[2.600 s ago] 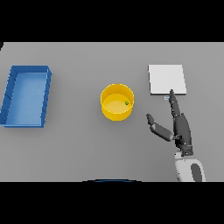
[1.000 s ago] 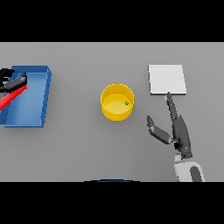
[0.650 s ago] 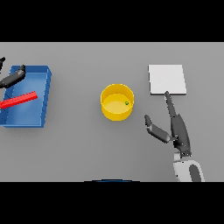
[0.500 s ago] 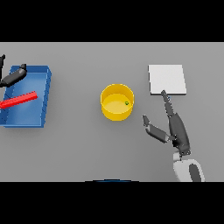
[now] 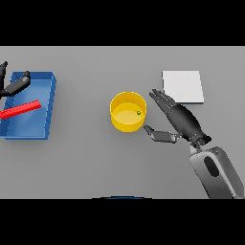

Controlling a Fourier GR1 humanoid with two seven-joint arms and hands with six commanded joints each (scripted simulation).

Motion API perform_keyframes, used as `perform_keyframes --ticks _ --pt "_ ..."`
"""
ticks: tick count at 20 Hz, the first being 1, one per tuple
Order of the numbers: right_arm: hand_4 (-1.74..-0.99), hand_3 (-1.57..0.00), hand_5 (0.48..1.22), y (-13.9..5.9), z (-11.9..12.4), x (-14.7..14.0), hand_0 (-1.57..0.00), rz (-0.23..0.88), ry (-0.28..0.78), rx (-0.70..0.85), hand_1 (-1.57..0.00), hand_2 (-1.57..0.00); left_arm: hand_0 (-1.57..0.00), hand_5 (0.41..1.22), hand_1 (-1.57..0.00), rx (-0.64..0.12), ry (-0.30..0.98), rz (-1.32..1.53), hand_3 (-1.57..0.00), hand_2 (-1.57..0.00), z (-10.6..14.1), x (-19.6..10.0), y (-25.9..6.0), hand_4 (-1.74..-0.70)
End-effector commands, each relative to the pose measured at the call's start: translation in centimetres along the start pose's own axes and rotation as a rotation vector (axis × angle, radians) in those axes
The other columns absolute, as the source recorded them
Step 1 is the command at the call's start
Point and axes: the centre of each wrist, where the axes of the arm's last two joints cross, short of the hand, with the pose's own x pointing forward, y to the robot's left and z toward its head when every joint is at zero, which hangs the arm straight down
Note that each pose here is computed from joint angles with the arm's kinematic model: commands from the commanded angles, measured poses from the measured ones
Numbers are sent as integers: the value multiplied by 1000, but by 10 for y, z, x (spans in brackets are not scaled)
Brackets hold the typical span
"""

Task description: Pick up the red beaker and tilt it to pour out 1 green nut into yellow bowl. Pick up the yellow bowl and place it on the metallic measuring scale.

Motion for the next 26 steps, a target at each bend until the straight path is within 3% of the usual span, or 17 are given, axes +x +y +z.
perform_keyframes --ticks 1,5,12,18,26 --pt "-1278 1 669 -3 -6 1 1 60 -21 40 1 1 -3 708 -2 9 -4 -3 -2 -2 1 -4 0 -795" --pt "-1269 1 662 -8 -35 18 1 225 -103 177 1 1 0 721 0 -3 -16 3 0 0 0 3 0 -795" --pt "-1269 1 683 -7 -65 24 1 337 -151 364 1 1 1 717 1 2 -20 -12 1 1 -1 4 0 -796" --pt "-1243 1 682 10 -85 22 1 364 -177 486 1 1 1 729 1 -8 -20 -15 1 1 -1 1 -1 -795" --pt "-1303 1 674 14 -101 24 1 432 -142 599 1 1 1 738 1 -1 -20 -11 1 1 0 3 2 -799"
